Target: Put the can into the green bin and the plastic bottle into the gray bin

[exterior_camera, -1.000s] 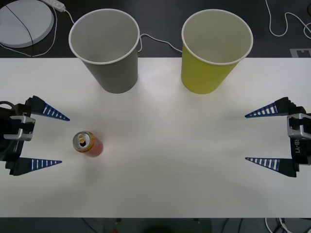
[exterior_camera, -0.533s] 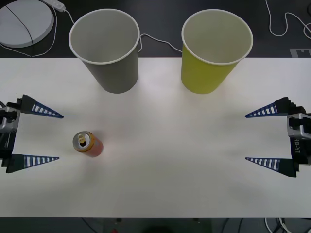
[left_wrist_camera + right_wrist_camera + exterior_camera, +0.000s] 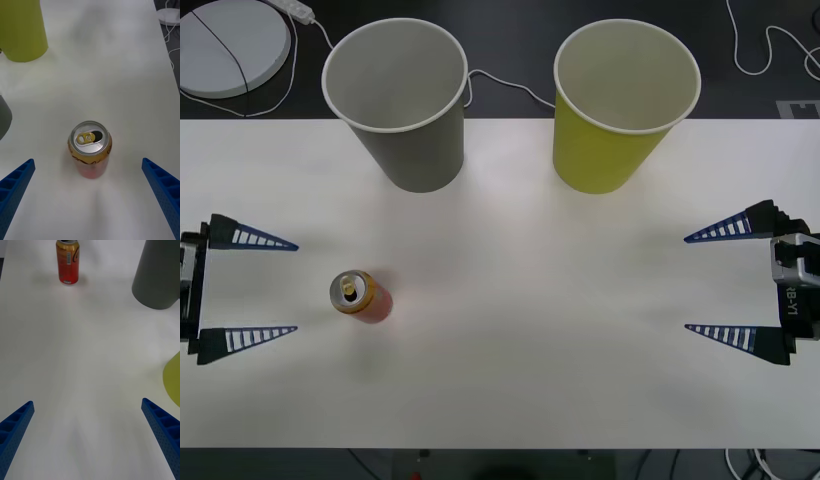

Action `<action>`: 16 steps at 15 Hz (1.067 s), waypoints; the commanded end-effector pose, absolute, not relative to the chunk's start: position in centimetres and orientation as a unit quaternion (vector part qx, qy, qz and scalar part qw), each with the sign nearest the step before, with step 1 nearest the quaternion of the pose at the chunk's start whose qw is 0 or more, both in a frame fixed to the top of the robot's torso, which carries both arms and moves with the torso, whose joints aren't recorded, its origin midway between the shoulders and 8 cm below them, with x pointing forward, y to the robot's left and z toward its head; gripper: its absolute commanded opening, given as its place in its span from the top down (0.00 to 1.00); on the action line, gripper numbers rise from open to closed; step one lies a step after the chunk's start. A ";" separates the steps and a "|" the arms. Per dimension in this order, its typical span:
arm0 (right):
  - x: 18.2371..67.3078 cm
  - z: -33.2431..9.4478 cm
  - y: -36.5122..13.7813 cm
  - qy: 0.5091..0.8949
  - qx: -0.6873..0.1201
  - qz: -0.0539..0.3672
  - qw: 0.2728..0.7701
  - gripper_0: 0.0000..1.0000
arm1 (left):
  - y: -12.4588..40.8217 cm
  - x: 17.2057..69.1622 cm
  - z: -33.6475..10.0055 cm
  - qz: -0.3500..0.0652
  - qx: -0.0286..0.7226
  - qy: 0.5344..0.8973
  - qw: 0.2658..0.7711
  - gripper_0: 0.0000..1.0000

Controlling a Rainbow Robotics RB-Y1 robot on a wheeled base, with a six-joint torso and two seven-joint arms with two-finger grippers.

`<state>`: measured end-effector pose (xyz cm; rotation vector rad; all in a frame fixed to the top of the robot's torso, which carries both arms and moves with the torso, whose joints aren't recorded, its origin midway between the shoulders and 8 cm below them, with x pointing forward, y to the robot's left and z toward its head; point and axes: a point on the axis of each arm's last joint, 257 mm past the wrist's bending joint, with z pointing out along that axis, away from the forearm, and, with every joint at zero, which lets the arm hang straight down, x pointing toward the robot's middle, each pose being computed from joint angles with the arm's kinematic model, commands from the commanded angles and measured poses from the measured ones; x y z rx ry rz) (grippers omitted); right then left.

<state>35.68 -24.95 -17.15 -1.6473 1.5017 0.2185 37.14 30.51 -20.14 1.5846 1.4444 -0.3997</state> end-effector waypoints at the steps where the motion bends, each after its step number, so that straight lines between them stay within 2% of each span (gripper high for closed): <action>1: 35.7 -17.1 -24.9 0.603 -0.662 0.088 0.436 0.00 | 31.6 37.1 -21.2 -0.169 0.630 0.587 0.480 0.00; 14: 35.7 -17.1 -24.9 0.603 -0.662 0.088 0.436 0.00 | 32.3 37.0 -25.9 -0.204 0.546 0.584 0.565 0.00; 16: 35.7 -17.1 -24.9 0.603 -0.662 0.088 0.436 0.00 | 32.3 37.3 -26.6 -0.198 0.542 0.579 0.576 0.00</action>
